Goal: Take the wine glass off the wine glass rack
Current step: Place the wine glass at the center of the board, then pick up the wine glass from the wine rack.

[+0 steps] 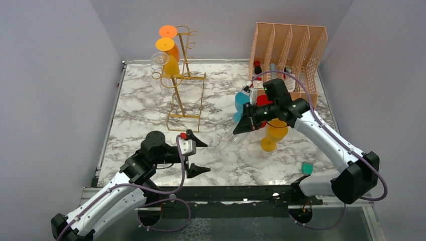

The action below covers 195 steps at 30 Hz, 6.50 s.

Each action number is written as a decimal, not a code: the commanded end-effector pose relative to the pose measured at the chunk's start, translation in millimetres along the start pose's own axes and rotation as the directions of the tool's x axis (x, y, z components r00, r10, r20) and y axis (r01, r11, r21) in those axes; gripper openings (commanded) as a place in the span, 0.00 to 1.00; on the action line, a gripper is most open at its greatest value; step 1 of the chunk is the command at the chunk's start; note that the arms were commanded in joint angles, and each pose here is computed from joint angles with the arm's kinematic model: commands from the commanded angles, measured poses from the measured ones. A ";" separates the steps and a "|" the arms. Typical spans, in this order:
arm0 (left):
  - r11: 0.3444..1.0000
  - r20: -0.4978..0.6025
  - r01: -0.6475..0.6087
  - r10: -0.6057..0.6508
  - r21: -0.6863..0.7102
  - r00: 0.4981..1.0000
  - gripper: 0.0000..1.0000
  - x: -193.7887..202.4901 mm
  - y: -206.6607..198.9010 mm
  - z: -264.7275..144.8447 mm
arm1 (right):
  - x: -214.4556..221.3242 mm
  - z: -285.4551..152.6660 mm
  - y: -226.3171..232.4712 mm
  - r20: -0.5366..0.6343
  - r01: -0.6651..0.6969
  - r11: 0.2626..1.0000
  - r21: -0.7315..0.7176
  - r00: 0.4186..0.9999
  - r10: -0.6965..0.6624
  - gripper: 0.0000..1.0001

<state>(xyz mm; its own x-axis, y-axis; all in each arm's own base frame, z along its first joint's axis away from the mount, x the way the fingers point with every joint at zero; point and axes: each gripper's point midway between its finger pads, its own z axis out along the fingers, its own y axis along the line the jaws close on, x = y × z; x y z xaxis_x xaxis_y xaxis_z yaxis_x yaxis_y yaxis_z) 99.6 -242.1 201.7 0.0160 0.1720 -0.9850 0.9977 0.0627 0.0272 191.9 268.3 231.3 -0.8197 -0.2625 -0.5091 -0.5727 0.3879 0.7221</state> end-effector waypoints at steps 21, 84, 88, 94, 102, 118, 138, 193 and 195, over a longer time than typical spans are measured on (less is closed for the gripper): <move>0.710 0.164 0.447 -0.432 -0.545 0.887 0.99 -21.2 87.8 -24.6 | -17.8 -35.9 -81.0 0.005 0.096 0.653 0.752 0.988 -0.151 0.01; 0.594 0.142 0.463 -0.506 -0.658 0.851 0.99 0.4 97.5 -39.2 | -5.8 -33.9 -117.0 0.002 0.055 0.555 0.830 0.995 -0.102 0.12; 0.590 0.138 0.462 -0.510 -0.662 0.849 0.99 1.0 98.1 -39.2 | -5.4 -34.0 -112.3 0.003 0.055 0.571 0.819 0.995 -0.100 0.13; 0.581 0.126 0.458 -0.520 -0.673 0.845 0.99 4.0 99.5 -39.2 | -4.5 -36.3 -110.8 0.009 0.048 0.570 0.821 0.995 -0.096 0.17; 0.549 0.114 0.449 -0.537 -0.705 0.836 0.99 9.6 102.3 -44.1 | -8.5 -35.6 -105.5 0.013 0.053 0.586 0.809 0.994 -0.107 0.23; 0.459 0.122 0.449 -0.582 -0.767 0.804 0.99 29.2 107.3 -53.3 | -26.2 -40.5 -83.6 0.032 0.075 0.625 0.777 0.987 -0.159 0.42; -0.129 0.565 0.611 -0.564 -0.781 0.603 0.99 88.8 120.9 -102.5 | -60.6 -52.4 -7.0 0.353 0.091 0.821 0.564 0.872 -0.339 0.67; 0.339 0.678 0.804 -0.433 -0.488 0.594 0.83 -141.6 359.7 -237.0 | -44.3 -68.1 -9.9 0.411 0.076 0.815 0.575 0.834 -0.368 0.99; 0.333 0.658 0.805 -0.464 -0.491 0.594 0.80 -133.4 362.5 -230.5 | -44.2 -67.2 -8.2 0.414 0.075 0.821 0.565 0.836 -0.361 1.00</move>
<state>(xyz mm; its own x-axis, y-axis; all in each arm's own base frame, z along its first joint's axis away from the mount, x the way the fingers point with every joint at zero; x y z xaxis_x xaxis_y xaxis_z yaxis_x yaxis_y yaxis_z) 445.0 0.5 372.6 -0.3746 -0.6291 -0.6811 0.2279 0.6495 -0.7254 236.8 214.4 272.4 -0.4656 -0.0054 -0.8850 -0.5160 0.8140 0.2666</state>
